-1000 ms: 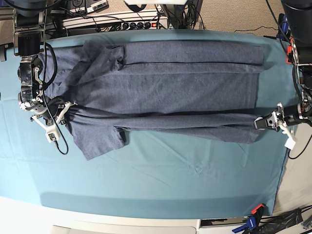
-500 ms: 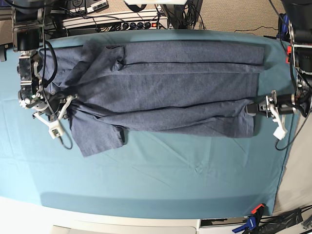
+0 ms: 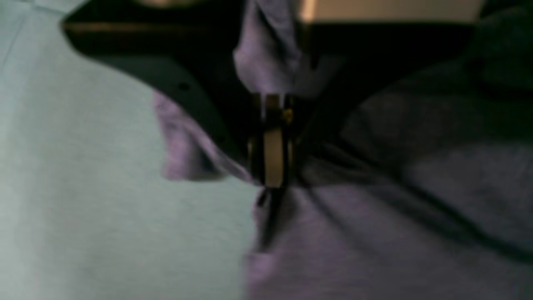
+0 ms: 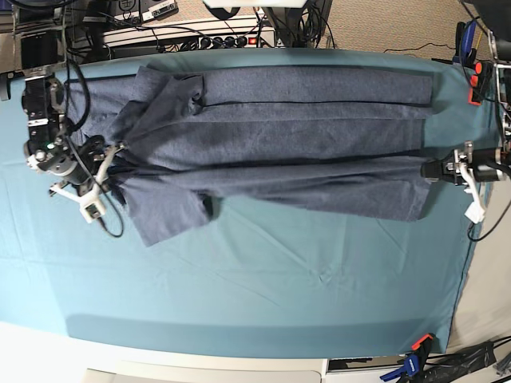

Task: Fold the T-shirt properly
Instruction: 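Lay the hem over the folded collar strip with both grippers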

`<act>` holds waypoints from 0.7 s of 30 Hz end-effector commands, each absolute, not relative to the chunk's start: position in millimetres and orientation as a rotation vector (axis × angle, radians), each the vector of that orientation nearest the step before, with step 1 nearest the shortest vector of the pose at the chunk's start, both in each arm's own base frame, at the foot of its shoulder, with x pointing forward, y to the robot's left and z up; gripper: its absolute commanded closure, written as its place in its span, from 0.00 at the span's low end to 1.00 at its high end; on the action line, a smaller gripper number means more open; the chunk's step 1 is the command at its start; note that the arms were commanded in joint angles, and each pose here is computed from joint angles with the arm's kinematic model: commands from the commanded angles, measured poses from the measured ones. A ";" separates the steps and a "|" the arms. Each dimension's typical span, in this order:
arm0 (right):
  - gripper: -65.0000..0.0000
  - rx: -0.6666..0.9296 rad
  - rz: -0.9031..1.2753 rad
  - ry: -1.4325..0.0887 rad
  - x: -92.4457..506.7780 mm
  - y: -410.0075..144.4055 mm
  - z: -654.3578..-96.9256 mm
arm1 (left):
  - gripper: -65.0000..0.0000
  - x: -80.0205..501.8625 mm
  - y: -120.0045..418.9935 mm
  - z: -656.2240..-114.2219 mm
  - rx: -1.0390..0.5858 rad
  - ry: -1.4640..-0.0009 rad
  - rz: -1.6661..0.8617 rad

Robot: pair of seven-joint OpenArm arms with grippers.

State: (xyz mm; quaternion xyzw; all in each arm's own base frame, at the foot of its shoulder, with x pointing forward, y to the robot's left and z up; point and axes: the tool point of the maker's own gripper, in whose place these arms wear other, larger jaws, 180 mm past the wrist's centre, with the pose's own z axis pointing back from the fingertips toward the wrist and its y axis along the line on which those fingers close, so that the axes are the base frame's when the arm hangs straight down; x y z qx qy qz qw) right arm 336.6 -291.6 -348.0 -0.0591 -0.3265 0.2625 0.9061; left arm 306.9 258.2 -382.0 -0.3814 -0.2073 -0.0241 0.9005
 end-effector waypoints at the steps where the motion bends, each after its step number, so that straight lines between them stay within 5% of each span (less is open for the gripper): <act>1: 1.00 -0.163 0.540 -0.725 348.2 -303.0 -326.1 | 1.00 317.8 269.7 -364.2 -0.774 -0.479 -0.067; 21: 1.00 -0.061 0.561 -0.671 311.4 -284.8 -335.8 | 1.00 297.9 248.4 -362.9 -0.772 -0.448 -0.187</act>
